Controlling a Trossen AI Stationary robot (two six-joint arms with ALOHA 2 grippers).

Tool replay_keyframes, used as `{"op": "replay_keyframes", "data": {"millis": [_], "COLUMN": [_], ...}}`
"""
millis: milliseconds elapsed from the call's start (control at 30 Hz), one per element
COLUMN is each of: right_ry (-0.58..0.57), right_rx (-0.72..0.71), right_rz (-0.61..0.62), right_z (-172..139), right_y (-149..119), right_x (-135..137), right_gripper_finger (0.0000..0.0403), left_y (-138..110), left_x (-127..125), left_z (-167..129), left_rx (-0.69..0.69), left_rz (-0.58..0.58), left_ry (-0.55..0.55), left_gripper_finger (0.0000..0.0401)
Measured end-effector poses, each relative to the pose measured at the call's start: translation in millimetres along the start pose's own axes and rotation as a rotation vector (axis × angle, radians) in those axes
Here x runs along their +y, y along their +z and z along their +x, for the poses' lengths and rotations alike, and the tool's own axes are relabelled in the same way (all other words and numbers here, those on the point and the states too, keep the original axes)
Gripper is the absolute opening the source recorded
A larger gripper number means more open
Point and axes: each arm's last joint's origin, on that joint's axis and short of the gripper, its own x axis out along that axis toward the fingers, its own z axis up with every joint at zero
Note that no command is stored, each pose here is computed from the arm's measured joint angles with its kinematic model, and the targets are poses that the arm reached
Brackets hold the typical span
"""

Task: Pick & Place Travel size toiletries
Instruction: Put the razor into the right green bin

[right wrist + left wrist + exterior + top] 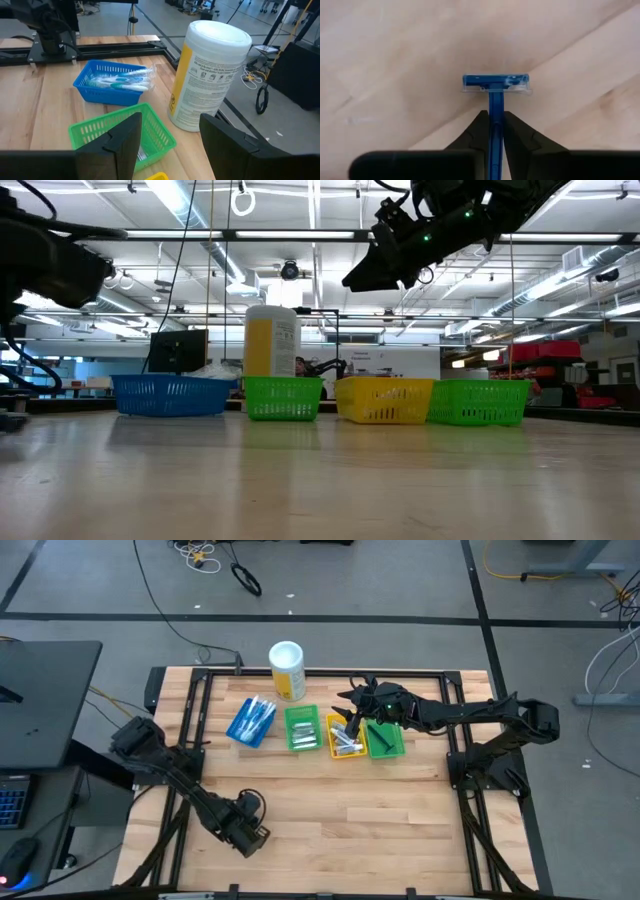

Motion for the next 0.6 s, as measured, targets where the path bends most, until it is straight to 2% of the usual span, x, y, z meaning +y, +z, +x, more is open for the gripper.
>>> {"op": "replay_keyframes", "data": {"millis": [133, 233, 333, 433, 600], "right_ry": [0.001, 0.018, 0.06, 0.101, 0.082], "right_rx": [0.0, -0.001, -0.004, 0.01, 0.117], "right_rz": [0.0, 0.0, 0.005, 0.023, 0.008], "right_z": [0.0, 0.0, -0.1, -0.2, -13.0], "right_y": [0.0, 0.0, 0.1, -1.4, -5.2], "right_x": [0.1, 0.6, 1.8, 3.1, 1.7], "right_gripper_finger": [0.0211, 0.0211, 0.0211, 0.0211, 0.0211], "left_y": [16.9, 38.8, 68.7, 102.7, 159.4], "left_x": [-1.7, -2.5, -0.9, -0.8, -16.2], "left_z": [2.3, 5.1, 8.4, 7.8, -14.6], "left_rx": [-0.043, -0.077, -0.131, -0.201, -0.338], "left_rz": [0.05, 0.112, 0.148, 0.248, 0.385], "left_ry": [0.006, 0.022, 0.051, 0.068, 0.025], "left_gripper_finger": [0.0053, 0.0057, 0.0042, 0.0038, 0.0048]}}
